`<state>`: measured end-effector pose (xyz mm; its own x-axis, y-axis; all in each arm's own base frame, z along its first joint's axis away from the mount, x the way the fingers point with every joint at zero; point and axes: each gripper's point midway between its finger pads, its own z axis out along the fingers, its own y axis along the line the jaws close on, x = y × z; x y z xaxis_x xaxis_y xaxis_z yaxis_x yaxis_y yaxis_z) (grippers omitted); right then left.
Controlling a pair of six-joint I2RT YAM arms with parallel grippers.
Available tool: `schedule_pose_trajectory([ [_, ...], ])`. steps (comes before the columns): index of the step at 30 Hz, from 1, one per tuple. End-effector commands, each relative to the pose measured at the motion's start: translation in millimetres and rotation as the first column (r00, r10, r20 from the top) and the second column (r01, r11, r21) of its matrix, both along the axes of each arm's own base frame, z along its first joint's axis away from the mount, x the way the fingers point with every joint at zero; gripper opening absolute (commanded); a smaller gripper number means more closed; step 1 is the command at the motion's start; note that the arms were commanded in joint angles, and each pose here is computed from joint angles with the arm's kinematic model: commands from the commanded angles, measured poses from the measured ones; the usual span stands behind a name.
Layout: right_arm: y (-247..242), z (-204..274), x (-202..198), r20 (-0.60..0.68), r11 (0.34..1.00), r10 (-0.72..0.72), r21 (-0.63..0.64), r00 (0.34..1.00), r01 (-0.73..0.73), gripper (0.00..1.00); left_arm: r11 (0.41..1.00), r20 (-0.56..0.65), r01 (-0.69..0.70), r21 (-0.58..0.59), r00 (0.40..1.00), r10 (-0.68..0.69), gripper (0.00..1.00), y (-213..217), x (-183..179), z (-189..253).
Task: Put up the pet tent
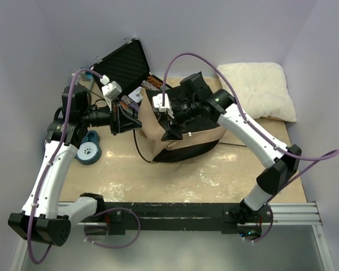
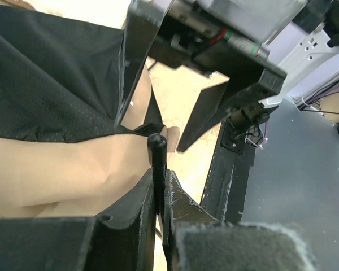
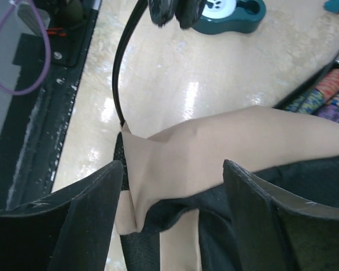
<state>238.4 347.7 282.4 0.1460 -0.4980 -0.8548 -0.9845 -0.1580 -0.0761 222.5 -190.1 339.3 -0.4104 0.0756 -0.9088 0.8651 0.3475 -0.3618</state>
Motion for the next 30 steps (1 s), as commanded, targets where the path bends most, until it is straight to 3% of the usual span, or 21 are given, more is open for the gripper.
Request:
schedule_pose_trajectory([
  [1, -28.0, 1.0, 9.4, 0.121, 0.999, -0.008, -0.033, 0.993, 0.012, 0.78, 0.999, -0.028, -0.021, 0.047, 0.999, 0.023, 0.00, 3.2, 10.8, -14.4],
  [5, -47.7, -18.9, 1.9, 0.158, 0.994, 0.041, -0.111, 0.987, -0.024, 0.85, 0.999, -0.031, -0.014, 0.039, 0.999, 0.015, 0.00, 1.6, 15.7, -13.5],
  [7, -57.0, -16.0, 2.9, 0.208, 0.994, 0.039, -0.106, 0.977, -0.017, 0.91, 0.999, -0.035, -0.007, 0.035, 0.999, 0.008, 0.00, 0.8, 16.5, -13.5],
  [12, -80.6, -8.5, 3.9, 0.323, 0.998, 0.005, -0.068, 0.946, 0.018, 0.93, 1.000, -0.042, 0.005, 0.026, 0.999, -0.004, 0.00, -1.4, 21.2, -12.0],
  [18, -109.6, -17.5, 30.2, 0.509, 0.998, -0.026, -0.039, 0.861, 0.053, 0.92, 1.000, -0.057, 0.020, 0.020, 0.998, -0.019, 0.00, -2.7, 21.0, -14.2],
  [21, -102.3, -17.5, 40.7, 0.560, 0.999, -0.043, 0.035, 0.827, 0.028, 0.90, 0.999, -0.064, 0.031, 0.015, 0.998, -0.030, 0.00, -3.8, 21.6, -14.9],
  [30, -72.4, -46.6, 25.4, 0.542, 0.976, 0.106, 0.104, 0.834, -0.192, 0.80, 0.999, -0.069, 0.034, 0.020, 0.997, -0.032, 0.00, -4.2, 25.4, -17.2],
])
